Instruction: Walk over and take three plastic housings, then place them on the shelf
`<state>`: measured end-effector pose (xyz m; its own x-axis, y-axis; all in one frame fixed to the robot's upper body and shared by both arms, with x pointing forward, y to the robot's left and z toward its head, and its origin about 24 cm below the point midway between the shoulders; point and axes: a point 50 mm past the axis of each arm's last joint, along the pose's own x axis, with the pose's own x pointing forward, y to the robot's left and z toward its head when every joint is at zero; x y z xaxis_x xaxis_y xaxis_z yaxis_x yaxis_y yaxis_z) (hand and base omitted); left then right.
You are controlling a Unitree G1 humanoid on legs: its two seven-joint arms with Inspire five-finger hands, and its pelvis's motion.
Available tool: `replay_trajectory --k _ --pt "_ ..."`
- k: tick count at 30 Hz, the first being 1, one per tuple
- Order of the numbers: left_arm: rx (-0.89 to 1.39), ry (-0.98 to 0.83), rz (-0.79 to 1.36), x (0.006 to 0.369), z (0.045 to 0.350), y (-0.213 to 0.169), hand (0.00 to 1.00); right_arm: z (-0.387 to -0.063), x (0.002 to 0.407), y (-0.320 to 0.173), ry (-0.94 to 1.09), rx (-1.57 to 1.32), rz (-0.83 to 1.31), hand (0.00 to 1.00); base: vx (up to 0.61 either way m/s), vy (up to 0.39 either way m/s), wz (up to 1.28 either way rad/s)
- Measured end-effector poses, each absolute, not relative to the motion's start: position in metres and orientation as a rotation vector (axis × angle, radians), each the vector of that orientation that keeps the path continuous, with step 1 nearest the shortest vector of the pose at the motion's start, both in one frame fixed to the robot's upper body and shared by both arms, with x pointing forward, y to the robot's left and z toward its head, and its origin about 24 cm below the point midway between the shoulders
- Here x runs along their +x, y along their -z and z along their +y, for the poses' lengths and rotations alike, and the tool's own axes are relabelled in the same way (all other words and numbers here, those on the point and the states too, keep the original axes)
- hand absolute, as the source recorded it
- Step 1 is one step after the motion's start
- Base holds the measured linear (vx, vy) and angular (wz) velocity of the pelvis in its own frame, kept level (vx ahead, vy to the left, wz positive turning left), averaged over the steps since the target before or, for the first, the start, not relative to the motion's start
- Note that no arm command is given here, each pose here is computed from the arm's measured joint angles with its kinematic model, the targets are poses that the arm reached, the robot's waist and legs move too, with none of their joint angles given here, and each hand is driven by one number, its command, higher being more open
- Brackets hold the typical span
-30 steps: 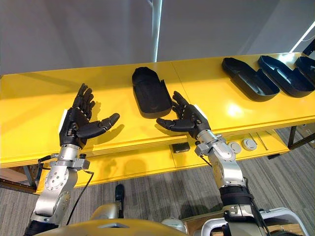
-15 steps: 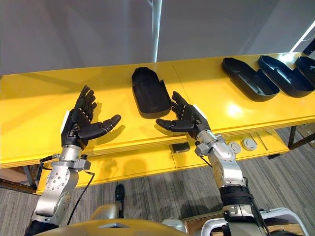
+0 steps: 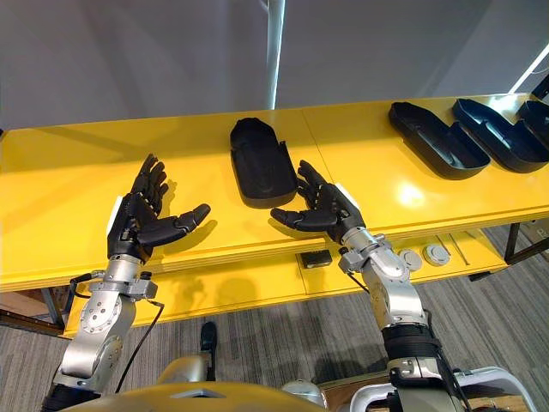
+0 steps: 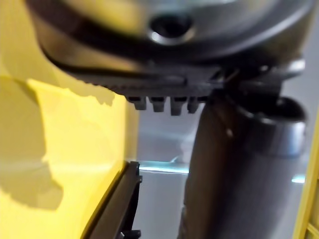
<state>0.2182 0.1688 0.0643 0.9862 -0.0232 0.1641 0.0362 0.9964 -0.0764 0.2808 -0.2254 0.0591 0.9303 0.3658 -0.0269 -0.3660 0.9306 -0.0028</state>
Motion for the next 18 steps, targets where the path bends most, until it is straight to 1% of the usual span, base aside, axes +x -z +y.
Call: replay_trajectory --k 4,7,9,11,12,16,18 --pt "-0.08 0.031 -0.164 0.218 0.169 -0.064 1.0 -0.226 0.28 -0.059 -0.365 -0.009 0.022 1.0 0.0 0.0 0.0" --pt "-0.081 0.036 -0.163 0.218 0.167 -0.064 1.0 -0.228 0.278 -0.057 -0.306 0.019 -0.001 1.0 -0.01 -0.007 0.0" --pt "-0.085 0.044 -0.162 0.218 0.165 -0.064 1.0 -0.23 0.275 -0.058 -0.234 0.015 -0.026 1.0 0.0 0.0 0.0" --pt "-0.091 0.043 -0.16 0.217 0.164 -0.063 1.0 -0.23 0.27 -0.065 -0.093 -0.044 -0.096 1.0 0.0 0.0 0.0" --pt "-0.093 0.039 -0.16 0.216 0.164 -0.062 1.0 -0.231 0.267 -0.067 -0.057 -0.054 -0.12 1.0 -0.01 -0.026 -0.06" --pt "-0.129 0.001 -0.156 0.21 0.163 -0.058 1.0 -0.236 0.242 -0.103 0.178 -0.002 -0.362 1.0 0.01 -0.02 -0.24" --pt "-0.132 0.0 -0.159 0.21 0.162 -0.059 1.0 -0.238 0.231 -0.11 0.243 0.022 -0.42 1.0 0.03 -0.021 -0.38"
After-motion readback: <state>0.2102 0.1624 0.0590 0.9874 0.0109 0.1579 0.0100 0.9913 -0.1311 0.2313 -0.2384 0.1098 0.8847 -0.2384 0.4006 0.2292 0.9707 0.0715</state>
